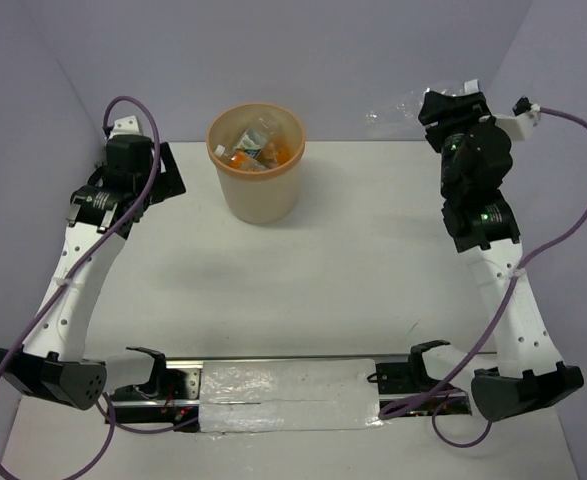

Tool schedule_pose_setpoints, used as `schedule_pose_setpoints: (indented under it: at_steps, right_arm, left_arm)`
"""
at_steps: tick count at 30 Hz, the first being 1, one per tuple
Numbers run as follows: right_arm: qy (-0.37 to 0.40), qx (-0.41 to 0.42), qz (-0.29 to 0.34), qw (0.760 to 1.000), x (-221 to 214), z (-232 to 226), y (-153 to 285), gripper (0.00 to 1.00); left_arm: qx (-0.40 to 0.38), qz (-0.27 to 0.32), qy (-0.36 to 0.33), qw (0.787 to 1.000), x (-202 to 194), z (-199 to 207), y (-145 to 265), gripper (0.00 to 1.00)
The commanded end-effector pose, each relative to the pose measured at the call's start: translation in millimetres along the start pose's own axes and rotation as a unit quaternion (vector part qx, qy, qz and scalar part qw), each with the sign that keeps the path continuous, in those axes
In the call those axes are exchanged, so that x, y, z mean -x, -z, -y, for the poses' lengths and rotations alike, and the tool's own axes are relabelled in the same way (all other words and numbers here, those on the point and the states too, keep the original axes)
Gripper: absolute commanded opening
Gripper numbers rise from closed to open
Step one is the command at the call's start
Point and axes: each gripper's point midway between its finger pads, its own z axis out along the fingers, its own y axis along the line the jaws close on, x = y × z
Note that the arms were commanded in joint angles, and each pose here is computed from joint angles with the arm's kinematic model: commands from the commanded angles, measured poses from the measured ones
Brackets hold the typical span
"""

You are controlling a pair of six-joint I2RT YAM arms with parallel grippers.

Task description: Put the plastic bottles in the bin

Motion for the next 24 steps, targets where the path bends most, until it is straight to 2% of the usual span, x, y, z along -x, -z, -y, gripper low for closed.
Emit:
schedule_pose_setpoints:
  at_steps: [1,3,6,8,14,17,24]
  right_arm:
    - [0.114,-0.009,-0.04,0.993,-13.3,-2.7,6.8,0.54]
    - [0.13,0.031,-0.044,0.99,-11.0,-37.7,16.8,0.54]
    - [0.146,0.071,-0.079,0.984,-29.8,-80.6,20.4,0.53]
    - [0.158,0.094,-0.121,0.976,-60.5,-101.5,16.7,0.53]
    - [0.164,0.137,-0.185,0.959,-128.9,-133.6,8.7,0.53]
    - [0.181,0.131,-0.227,0.948,-182.1,-129.9,0.9,0.54]
    - [0.163,0.127,-0.282,0.937,-240.3,-117.7,-1.4,0.54]
  left_arm:
    - [-0.058,0.018,0.039,0.997,10.9,17.0,13.7,1.0]
    - [-0.073,0.017,0.044,0.996,10.3,21.2,17.7,1.0]
    - [-0.068,0.019,0.042,0.997,8.6,16.5,21.4,0.99]
    - [-0.062,0.017,0.04,0.997,6.2,12.4,23.8,1.0]
    - [-0.037,0.016,0.04,0.998,0.8,-0.7,28.9,0.99]
    - [-0.034,0.016,0.038,0.999,-0.8,-3.2,30.1,1.0]
    - [-0.022,0.012,0.035,0.999,-7.1,-7.4,25.2,1.0]
